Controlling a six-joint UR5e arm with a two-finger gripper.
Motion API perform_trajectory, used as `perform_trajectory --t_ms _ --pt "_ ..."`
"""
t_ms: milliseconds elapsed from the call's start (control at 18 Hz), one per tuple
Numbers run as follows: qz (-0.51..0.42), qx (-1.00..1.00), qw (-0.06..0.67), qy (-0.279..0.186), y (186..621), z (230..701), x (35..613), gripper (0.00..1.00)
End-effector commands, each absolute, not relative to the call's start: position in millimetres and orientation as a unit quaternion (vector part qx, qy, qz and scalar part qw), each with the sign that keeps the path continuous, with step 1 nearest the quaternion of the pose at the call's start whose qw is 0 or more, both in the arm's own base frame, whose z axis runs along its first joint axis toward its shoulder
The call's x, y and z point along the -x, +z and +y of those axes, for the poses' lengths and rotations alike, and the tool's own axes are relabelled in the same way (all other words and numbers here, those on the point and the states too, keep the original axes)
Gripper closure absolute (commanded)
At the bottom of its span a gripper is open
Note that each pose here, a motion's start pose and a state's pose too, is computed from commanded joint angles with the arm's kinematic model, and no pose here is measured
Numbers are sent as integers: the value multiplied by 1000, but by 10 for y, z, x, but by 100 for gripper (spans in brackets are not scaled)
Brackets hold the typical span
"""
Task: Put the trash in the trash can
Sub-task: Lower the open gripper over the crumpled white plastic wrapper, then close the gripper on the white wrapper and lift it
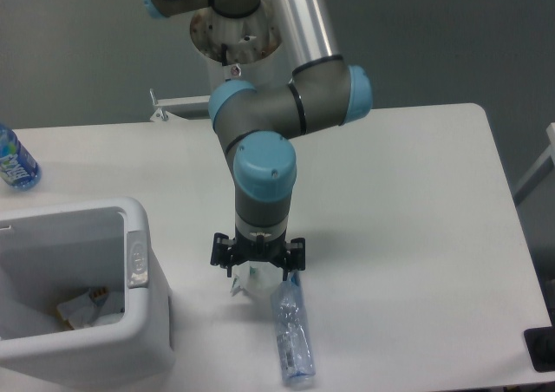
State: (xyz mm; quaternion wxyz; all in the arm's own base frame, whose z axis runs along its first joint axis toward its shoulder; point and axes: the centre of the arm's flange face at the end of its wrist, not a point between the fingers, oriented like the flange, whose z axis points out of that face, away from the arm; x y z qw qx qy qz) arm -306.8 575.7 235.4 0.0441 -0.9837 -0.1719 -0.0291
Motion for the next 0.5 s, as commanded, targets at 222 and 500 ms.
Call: perform_trajectory --t_ms 222,500 --pt "-170 984 38 -28 2337 5715 2990 59" --pt "-168 984 42 -27 2421 5692 2957 100"
